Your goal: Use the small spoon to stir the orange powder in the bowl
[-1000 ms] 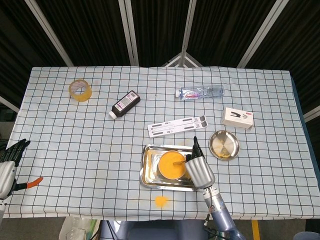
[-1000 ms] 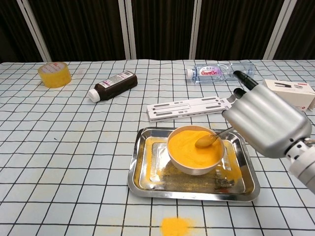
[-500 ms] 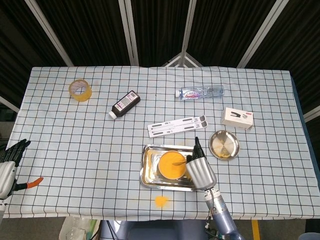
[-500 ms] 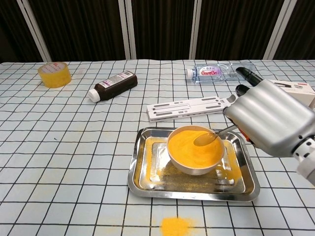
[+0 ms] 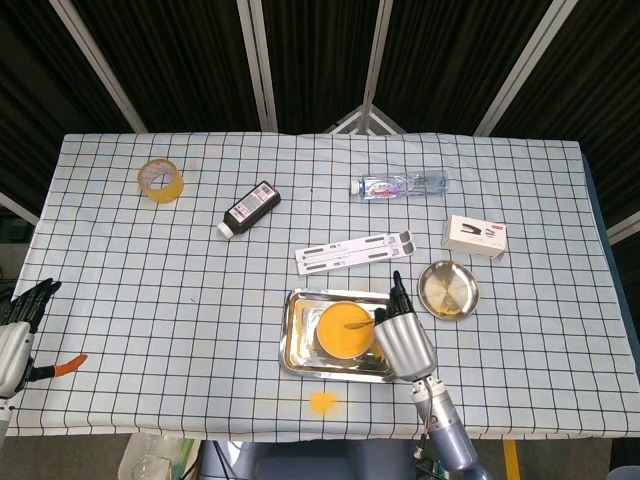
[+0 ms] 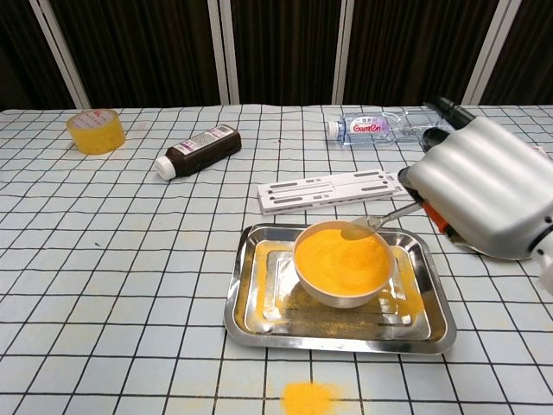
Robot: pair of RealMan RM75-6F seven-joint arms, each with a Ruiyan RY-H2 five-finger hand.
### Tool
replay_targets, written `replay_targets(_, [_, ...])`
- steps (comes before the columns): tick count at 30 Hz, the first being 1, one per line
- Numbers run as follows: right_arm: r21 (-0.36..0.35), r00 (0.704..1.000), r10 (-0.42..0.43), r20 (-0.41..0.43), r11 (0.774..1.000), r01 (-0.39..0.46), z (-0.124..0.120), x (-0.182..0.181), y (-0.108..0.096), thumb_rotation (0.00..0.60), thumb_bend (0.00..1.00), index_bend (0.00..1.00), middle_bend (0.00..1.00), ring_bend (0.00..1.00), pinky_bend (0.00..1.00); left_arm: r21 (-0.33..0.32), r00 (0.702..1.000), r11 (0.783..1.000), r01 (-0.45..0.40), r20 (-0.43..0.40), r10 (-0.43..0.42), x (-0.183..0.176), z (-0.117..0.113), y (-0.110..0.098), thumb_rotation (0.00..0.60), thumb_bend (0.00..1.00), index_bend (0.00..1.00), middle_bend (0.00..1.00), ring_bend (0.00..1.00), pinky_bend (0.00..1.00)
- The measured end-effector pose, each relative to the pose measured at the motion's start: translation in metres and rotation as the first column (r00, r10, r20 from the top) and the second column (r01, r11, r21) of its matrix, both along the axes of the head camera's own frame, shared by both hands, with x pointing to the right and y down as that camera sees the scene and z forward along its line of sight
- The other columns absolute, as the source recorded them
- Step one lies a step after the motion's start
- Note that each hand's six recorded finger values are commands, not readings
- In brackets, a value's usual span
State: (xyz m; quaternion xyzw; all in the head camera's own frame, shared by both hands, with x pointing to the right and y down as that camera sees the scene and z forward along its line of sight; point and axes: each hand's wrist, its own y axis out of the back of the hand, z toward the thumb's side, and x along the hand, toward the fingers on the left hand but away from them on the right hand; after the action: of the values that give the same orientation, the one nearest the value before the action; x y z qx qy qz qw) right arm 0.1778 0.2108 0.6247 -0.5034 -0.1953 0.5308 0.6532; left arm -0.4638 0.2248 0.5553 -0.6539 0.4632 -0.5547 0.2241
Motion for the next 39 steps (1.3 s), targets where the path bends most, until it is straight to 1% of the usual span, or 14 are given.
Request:
replay_targets(2, [0.011, 1.000, 0.014, 0.002, 1.000, -0.014, -0.004, 0.007, -0.005, 0.600, 0.64, 0.71, 0.62, 0.28, 0.00, 0.001, 1.000, 1.000, 0.001, -0.002, -0.001, 0.000, 0.000, 0.000, 0.600, 0.00, 0.00, 0.00, 0.00, 0.00])
replay_targets(5, [0.020, 0.998, 0.060, -0.002, 0.998, -0.060, -0.006, 0.025, -0.016, 0.600, 0.64, 0.71, 0.62, 0.28, 0.00, 0.001, 1.000, 1.000, 0.002, -0.005, -0.002, 0.000, 0.000, 0.000, 0.600, 0.00, 0.00, 0.00, 0.00, 0.00])
replay_targets(8, [0.015, 0.993, 0.113, -0.016, 0.993, -0.113, -0.003, 0.048, -0.024, 0.600, 0.64, 0.71, 0.62, 0.28, 0.00, -0.001, 1.000, 1.000, 0.002, -0.005, -0.002, 0.001, 0.000, 0.000, 0.600, 0.00, 0.00, 0.00, 0.00, 0.00])
replay_targets(13, [-0.014, 0.975, 0.211, -0.076, 0.977, -0.212, 0.018, 0.092, -0.026, 0.600, 0.64, 0.71, 0.62, 0.28, 0.00, 0.000, 1.000, 1.000, 0.002, -0.005, -0.002, 0.001, -0.001, 0.001, 0.600, 0.00, 0.00, 0.00, 0.00, 0.00])
replay_targets(18, [-0.054, 0.946, 0.298, -0.129, 0.950, -0.307, 0.044, 0.130, -0.018, 0.600, 0.64, 0.71, 0.62, 0.28, 0.00, -0.006, 1.000, 1.000, 0.005, -0.005, -0.005, 0.000, 0.000, 0.001, 0.600, 0.00, 0.00, 0.00, 0.00, 0.00])
replay_targets(24, [-0.079, 0.923, 0.356, -0.143, 0.926, -0.369, 0.067, 0.149, -0.009, 0.600, 0.64, 0.71, 0.62, 0.28, 0.00, -0.004, 1.000, 1.000, 0.008, -0.005, -0.008, 0.000, 0.000, 0.001, 0.600, 0.00, 0.00, 0.00, 0.00, 0.00])
replay_targets(27, [-0.073, 0.918, 0.373, -0.135, 0.920, -0.384, 0.073, 0.152, -0.011, 0.600, 0.64, 0.71, 0.62, 0.28, 0.00, -0.004, 1.000, 1.000, 0.012, -0.006, -0.012, -0.001, 0.000, 0.001, 0.600, 0.00, 0.00, 0.00, 0.00, 0.00])
replay_targets(31, [-0.063, 0.909, 0.391, -0.146, 0.913, -0.403, 0.080, 0.157, -0.015, 0.600, 0.64, 0.70, 0.61, 0.28, 0.00, -0.006, 1.000, 1.000, 0.013, -0.008, -0.013, -0.001, 0.000, 0.001, 0.600, 0.00, 0.00, 0.00, 0.00, 0.00])
replay_targets(32, [-0.064, 0.906, 0.396, -0.150, 0.911, -0.408, 0.082, 0.158, -0.015, 0.600, 0.64, 0.68, 0.60, 0.28, 0.00, -0.006, 1.000, 1.000, 0.013, -0.008, -0.013, -0.001, 0.000, 0.001, 0.600, 0.00, 0.00, 0.00, 0.00, 0.00])
replay_targets(33, [-0.065, 0.903, 0.400, -0.157, 0.908, -0.414, 0.084, 0.160, -0.015, 0.600, 0.64, 0.62, 0.56, 0.26, 0.00, -0.007, 1.000, 1.000, 0.013, -0.008, -0.013, -0.001, 0.000, 0.001, 0.600, 0.00, 0.00, 0.00, 0.00, 0.00])
replay_targets(35, [-0.067, 0.899, 0.405, -0.167, 0.905, -0.421, 0.087, 0.163, -0.013, 0.600, 0.64, 0.45, 0.43, 0.19, 0.00, -0.009, 1.000, 1.000, 0.012, -0.009, -0.012, -0.001, 0.000, 0.001, 0.600, 0.00, 0.00, 0.00, 0.00, 0.00])
replay_targets(36, [-0.070, 0.896, 0.409, -0.176, 0.902, -0.425, 0.090, 0.164, -0.012, 0.600, 0.64, 0.34, 0.34, 0.14, 0.00, -0.009, 1.000, 1.000, 0.012, -0.009, -0.012, -0.001, 0.000, 0.001, 0.600, 0.00, 0.00, 0.00, 0.00, 0.00])
replay_targets(37, [-0.071, 0.893, 0.411, -0.184, 0.901, -0.429, 0.091, 0.166, -0.011, 0.600, 0.64, 0.26, 0.28, 0.09, 0.00, -0.008, 1.000, 1.000, 0.012, -0.009, -0.012, -0.001, 0.000, 0.001, 0.600, 0.00, 0.00, 0.00, 0.00, 0.00])
replay_targets(39, [-0.073, 0.889, 0.411, -0.200, 0.899, -0.432, 0.093, 0.167, -0.009, 0.600, 0.61, 0.14, 0.18, 0.02, 0.00, -0.008, 1.000, 1.000, 0.012, -0.009, -0.012, -0.001, 0.000, 0.001, 0.600, 0.00, 0.00, 0.00, 0.00, 0.00])
